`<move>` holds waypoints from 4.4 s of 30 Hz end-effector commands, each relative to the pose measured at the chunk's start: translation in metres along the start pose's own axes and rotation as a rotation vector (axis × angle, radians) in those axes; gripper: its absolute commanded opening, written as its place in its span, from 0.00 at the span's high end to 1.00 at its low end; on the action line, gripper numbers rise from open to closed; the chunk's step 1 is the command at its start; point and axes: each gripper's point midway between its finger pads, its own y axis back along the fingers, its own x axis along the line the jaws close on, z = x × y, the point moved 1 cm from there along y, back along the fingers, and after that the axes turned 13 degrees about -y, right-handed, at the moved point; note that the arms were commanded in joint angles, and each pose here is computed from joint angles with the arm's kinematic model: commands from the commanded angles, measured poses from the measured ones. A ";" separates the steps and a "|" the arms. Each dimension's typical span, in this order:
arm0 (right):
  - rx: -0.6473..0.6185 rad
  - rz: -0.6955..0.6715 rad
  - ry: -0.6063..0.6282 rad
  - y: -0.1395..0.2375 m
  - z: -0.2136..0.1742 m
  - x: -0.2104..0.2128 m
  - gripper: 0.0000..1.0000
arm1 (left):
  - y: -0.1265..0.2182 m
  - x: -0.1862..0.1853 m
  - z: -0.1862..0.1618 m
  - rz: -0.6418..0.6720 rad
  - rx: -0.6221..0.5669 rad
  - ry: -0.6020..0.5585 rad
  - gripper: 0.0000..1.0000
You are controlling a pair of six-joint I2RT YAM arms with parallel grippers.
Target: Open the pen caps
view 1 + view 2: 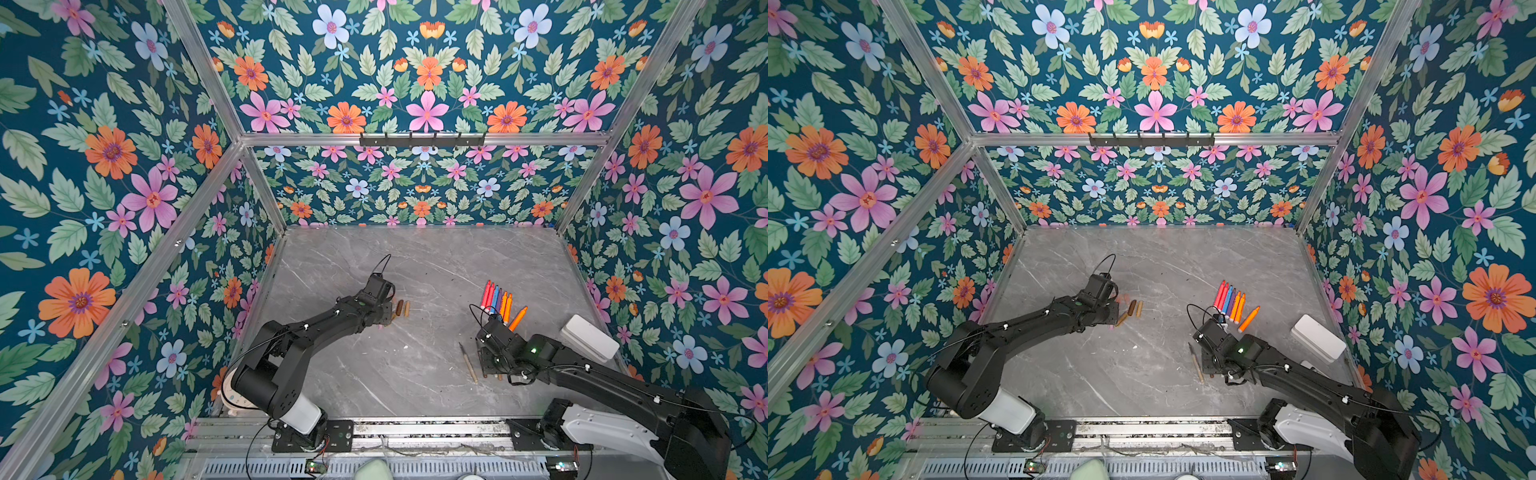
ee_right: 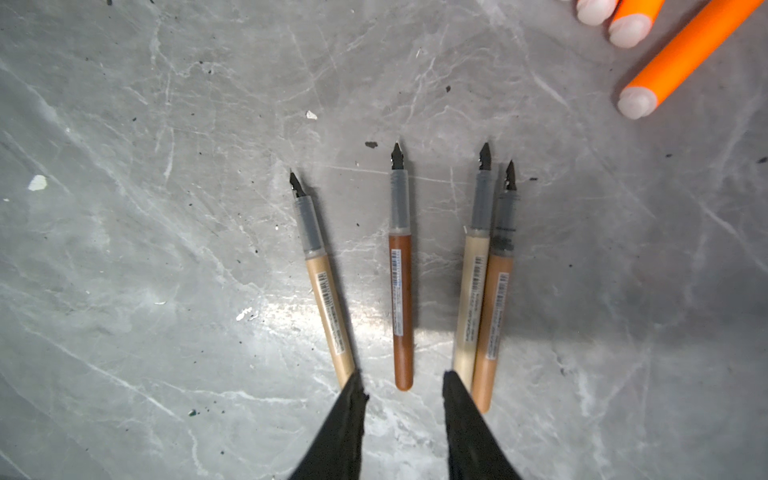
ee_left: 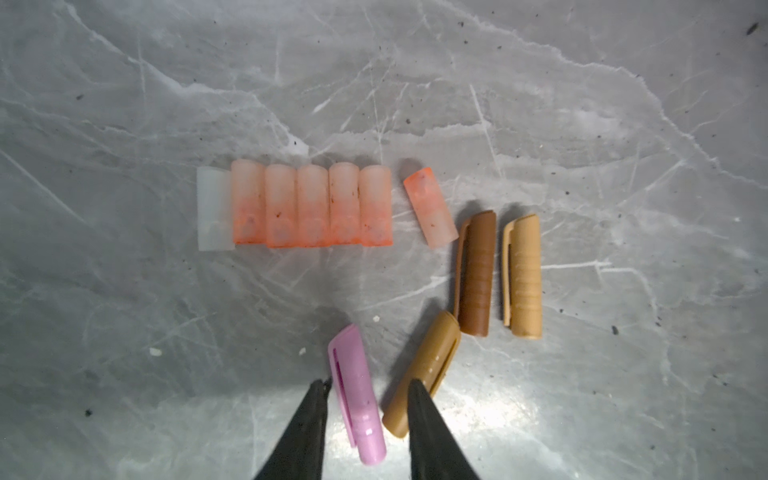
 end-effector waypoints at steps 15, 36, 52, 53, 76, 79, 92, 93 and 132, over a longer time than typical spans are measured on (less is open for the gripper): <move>-0.285 0.132 0.016 0.061 0.049 0.010 0.65 | 0.110 0.019 0.066 -0.019 -0.560 0.139 0.00; -1.241 -0.007 0.084 0.143 0.142 -0.035 0.01 | 0.158 0.096 0.022 0.350 -1.073 0.312 0.01; -1.117 -0.208 -0.433 0.056 0.167 -0.163 0.01 | 0.156 0.129 -0.004 0.766 -1.026 0.151 0.00; -1.106 -0.208 -0.412 0.051 0.171 -0.160 0.01 | 0.156 0.129 -0.003 0.774 -1.022 0.137 0.00; -1.021 -0.008 -0.011 -0.011 0.208 -0.107 0.01 | 0.107 0.183 -0.021 0.926 -0.813 0.141 0.00; -1.006 0.014 0.023 -0.014 0.209 -0.101 0.01 | 0.097 0.190 -0.011 0.940 -0.788 0.123 0.00; -1.063 -0.005 -0.090 -0.004 0.204 -0.123 0.01 | 0.081 0.188 -0.012 0.691 -0.841 0.080 0.00; -1.062 -0.020 -0.102 -0.005 0.208 -0.125 0.01 | 0.068 0.198 -0.012 0.654 -0.807 0.110 0.00; -0.842 0.157 -0.038 -0.027 0.221 -0.110 0.01 | 0.038 0.204 0.009 0.448 -0.747 0.058 0.00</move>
